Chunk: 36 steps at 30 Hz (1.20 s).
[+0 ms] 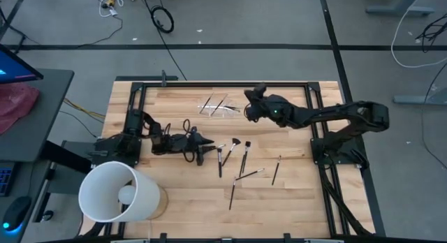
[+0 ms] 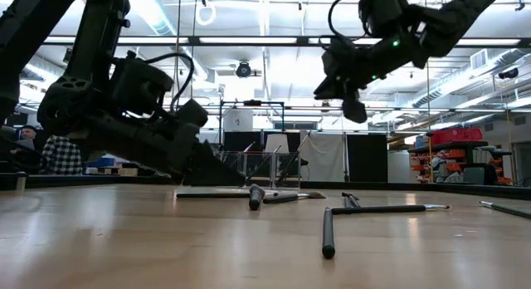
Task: Put items in baskets/containers
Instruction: Put the black eyeshadow brush into the transparent organizer
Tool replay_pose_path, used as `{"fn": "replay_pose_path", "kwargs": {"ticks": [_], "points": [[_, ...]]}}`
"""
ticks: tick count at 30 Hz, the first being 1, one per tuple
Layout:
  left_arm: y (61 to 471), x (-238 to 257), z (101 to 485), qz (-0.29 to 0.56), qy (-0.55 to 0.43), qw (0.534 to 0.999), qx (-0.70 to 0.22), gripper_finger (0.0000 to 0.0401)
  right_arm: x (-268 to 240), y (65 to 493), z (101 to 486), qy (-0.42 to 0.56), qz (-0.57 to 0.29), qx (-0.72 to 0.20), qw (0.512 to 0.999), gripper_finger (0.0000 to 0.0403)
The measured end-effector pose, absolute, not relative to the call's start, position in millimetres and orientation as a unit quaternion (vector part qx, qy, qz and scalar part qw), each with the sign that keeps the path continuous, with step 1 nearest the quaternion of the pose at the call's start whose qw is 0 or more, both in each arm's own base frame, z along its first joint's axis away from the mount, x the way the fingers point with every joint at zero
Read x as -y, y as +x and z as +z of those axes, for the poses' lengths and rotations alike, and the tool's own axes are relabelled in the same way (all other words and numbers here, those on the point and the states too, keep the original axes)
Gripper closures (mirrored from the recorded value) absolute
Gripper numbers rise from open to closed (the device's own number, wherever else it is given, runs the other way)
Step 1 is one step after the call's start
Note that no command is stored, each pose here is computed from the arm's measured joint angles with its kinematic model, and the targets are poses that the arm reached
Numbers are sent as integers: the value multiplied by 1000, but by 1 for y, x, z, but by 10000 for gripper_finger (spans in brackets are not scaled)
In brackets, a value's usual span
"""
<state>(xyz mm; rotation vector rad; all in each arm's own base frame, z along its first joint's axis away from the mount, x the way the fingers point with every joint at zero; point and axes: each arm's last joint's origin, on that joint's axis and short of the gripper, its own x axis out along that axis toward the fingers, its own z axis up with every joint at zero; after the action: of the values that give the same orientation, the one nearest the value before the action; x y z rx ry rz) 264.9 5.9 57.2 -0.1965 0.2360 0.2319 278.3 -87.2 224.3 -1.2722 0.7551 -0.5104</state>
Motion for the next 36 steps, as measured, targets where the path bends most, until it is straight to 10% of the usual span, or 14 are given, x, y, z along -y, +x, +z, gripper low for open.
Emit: {"fn": "replay_pose_path", "kwargs": {"ticks": [13, 24, 36], "points": [[263, 14, 53, 118, -92, 979, -136, 282, 43, 261, 215, -264, -83, -250, 928, 353], [269, 26, 46, 157, -63, 970, -174, 282, 13, 257, 167, -103, -42, -90, 990, 353], [269, 13, 42, 166, -94, 961, -200, 283, 10, 301, 128, -58, 14, -151, 987, 304]]}}
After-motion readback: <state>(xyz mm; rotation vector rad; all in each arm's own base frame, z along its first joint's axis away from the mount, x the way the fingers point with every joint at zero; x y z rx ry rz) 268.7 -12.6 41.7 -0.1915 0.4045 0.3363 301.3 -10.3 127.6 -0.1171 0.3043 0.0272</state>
